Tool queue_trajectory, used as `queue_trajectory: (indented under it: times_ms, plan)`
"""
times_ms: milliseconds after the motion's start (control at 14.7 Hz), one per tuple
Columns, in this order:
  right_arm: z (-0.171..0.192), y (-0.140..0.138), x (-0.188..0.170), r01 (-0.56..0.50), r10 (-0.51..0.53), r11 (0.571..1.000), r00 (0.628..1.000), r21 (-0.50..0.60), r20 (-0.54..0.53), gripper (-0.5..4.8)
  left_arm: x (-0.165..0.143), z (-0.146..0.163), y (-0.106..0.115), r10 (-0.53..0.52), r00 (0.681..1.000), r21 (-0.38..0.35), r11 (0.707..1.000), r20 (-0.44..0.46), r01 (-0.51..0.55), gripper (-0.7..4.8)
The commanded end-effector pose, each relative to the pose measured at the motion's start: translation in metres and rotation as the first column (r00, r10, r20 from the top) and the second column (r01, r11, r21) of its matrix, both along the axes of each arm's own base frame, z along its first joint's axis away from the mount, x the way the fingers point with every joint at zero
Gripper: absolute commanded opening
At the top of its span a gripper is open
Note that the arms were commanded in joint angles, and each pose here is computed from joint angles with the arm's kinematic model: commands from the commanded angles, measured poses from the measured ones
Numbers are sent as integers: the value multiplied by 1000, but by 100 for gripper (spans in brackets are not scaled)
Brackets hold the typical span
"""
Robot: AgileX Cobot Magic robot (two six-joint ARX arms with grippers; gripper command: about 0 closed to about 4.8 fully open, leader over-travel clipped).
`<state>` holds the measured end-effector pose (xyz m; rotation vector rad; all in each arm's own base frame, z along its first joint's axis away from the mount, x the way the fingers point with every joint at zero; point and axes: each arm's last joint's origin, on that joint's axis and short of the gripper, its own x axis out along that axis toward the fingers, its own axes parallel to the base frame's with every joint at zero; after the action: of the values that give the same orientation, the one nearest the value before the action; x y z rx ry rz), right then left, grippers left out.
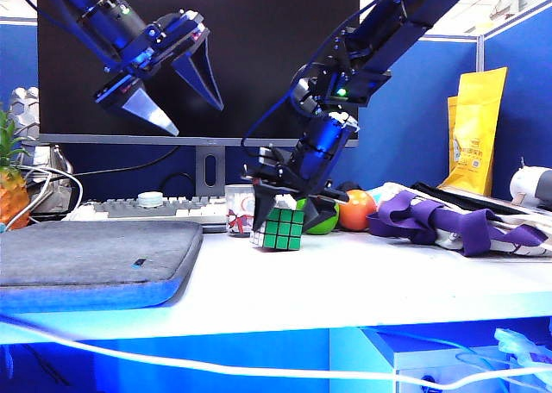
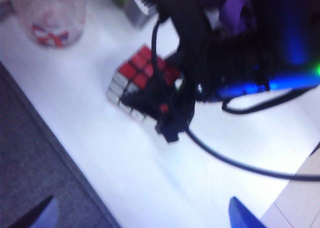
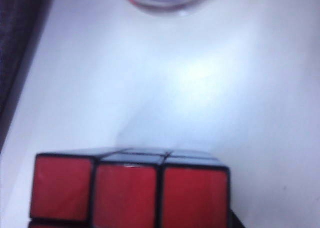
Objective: Rotate the Rubik's Cube so that its red face is facing towards you.
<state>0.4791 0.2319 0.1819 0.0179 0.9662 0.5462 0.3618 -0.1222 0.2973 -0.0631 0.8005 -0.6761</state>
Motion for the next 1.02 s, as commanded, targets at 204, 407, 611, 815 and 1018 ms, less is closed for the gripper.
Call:
queue_trajectory:
  times_ms: [204,407,611,815,1018]
  plan:
    - [40,6,11,-12,-1,997,985,76,172,-6,0,2,0,-42,998,27,999,43,41,355]
    - [103,-1,3,57,-81,995,937,81,339,-6,-1,5,1,-16,998,36,999,53,14,296]
    - [154,-10,-15,40,-74,996,889,84,451,-6,-8,23,5,29,992,38,999,125,-34,300]
    - [242,-33,-63,1,-78,992,789,126,609,-6,-28,59,12,62,966,16,998,250,-68,300]
    - [347,-75,-155,-50,-110,984,598,174,794,-6,-49,85,19,87,948,-35,996,305,-80,300]
